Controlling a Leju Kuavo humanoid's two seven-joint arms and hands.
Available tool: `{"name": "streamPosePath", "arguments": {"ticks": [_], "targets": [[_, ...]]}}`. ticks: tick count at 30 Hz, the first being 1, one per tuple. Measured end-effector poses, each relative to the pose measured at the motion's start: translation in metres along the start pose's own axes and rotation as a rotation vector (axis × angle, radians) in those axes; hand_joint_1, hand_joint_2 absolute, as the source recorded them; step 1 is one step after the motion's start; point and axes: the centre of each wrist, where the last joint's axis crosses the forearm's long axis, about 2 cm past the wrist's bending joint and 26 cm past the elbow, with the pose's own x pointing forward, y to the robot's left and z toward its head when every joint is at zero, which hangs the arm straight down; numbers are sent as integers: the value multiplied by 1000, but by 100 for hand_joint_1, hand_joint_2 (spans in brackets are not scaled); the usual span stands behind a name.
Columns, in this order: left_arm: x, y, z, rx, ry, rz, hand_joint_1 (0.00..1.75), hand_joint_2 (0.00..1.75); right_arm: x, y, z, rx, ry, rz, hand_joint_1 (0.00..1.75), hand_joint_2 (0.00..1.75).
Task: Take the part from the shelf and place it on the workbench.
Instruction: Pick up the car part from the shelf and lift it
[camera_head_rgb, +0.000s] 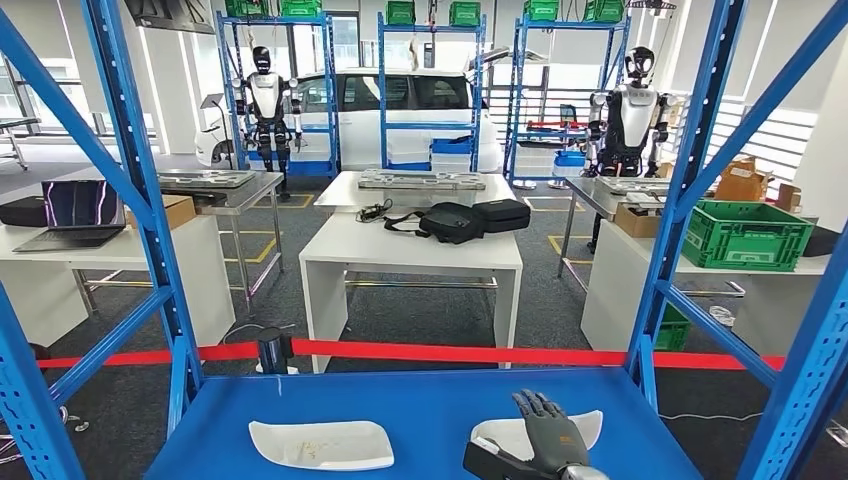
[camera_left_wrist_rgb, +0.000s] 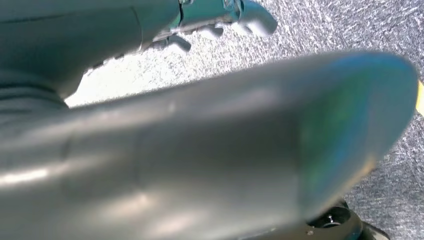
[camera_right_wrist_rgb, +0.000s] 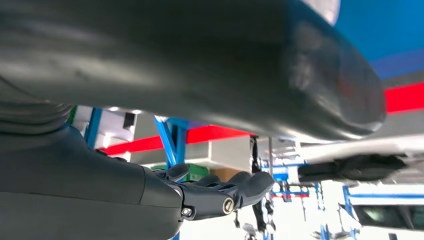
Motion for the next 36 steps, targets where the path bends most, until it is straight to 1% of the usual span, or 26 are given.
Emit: {"name": "streamPosePath", "arguments": {"ticks": [6,10,17,22,26,30,36], "targets": [[0,2,0,2,-4,-3,0,0,3,2,0,3,-16,-2,0,0],[1,2,0,3,-5,-4,0,0,5,4,0,5,-24,-4,0,175],[0,1,0,1,-5,-7,0,0,8,14,2,32,-53,-9,0,175],[2,1,0,-5,-7,-19,0,0,16,22,3,86,-96,-5,0,175],[3,1,0,-7,-8,-21,0,0,16,24,4,97,-101,-6,0,175],[3,1,0,-6,-9,-21,0,0,20,37,7,149,-119,-3,0,175],[3,1,0,-6,-9,-22,0,0,25,42,8,198,-126,3,0,175]]}}
